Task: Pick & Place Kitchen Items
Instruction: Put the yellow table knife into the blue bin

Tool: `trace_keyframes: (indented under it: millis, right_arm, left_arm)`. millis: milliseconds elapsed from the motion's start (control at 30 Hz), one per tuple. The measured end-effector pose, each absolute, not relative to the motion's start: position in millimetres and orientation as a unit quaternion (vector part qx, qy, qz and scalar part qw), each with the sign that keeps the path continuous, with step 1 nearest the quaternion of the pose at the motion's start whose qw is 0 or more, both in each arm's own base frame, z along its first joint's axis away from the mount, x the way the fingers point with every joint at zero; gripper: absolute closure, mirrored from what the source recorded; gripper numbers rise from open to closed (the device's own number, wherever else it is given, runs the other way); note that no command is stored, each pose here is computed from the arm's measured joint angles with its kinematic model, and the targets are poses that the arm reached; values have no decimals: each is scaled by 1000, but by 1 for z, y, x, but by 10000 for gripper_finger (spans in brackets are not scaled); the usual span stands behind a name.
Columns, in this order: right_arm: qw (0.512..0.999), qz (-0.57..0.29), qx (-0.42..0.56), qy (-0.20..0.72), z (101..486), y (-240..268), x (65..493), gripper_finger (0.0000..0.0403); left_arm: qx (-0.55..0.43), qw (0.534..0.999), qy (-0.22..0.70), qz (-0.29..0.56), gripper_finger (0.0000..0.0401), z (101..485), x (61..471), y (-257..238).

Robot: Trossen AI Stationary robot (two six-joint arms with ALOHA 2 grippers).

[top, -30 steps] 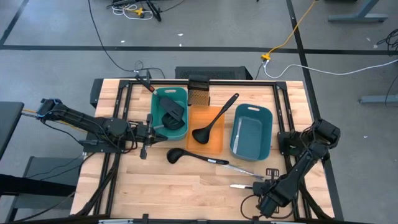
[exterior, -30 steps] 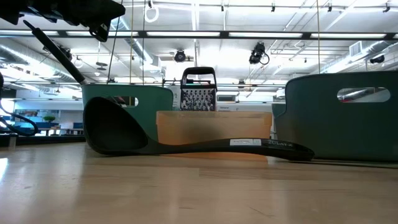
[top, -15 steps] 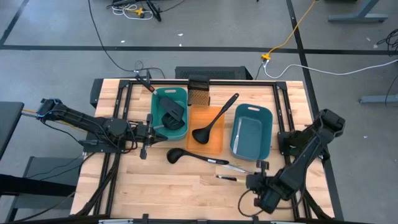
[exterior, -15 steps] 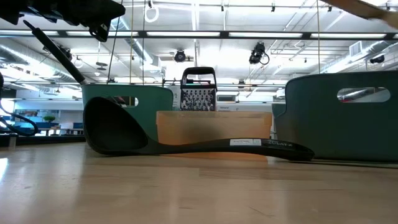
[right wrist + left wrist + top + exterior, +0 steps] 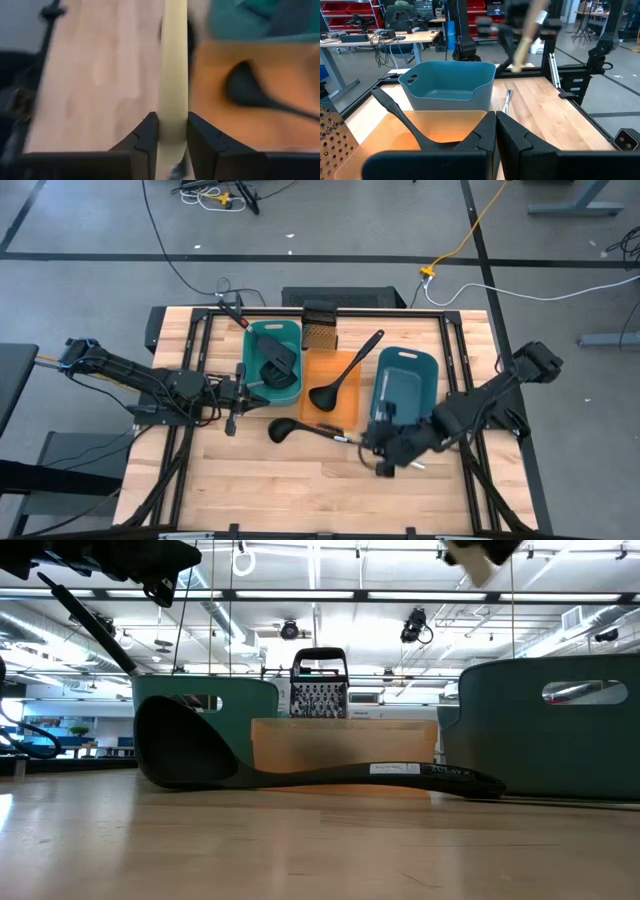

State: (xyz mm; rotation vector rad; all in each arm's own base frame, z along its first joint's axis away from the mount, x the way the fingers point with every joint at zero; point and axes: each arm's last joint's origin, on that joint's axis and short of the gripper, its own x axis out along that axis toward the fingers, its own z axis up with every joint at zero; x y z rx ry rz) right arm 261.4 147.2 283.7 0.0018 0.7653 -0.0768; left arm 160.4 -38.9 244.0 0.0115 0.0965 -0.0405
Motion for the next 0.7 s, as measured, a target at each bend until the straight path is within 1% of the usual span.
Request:
trace_keyframes:
  millis: [200,400,533,700]
  right_arm:
    - [949,-59,-67,302,318,121,252,318]
    - [967,-78,-79,227,360,86,222,318]
    - [974,-91,-70,197,370,64,194,318]
    - [981,-99,-52,156,368,47,160,318]
  left_arm:
    - [6,999,50,-20,383,244,160,-39]
    - [6,999,50,-20,383,244,160,-39]
    - [6,998,51,-20,383,243,160,-39]
    - [7,998,53,-20,383,243,160,-39]
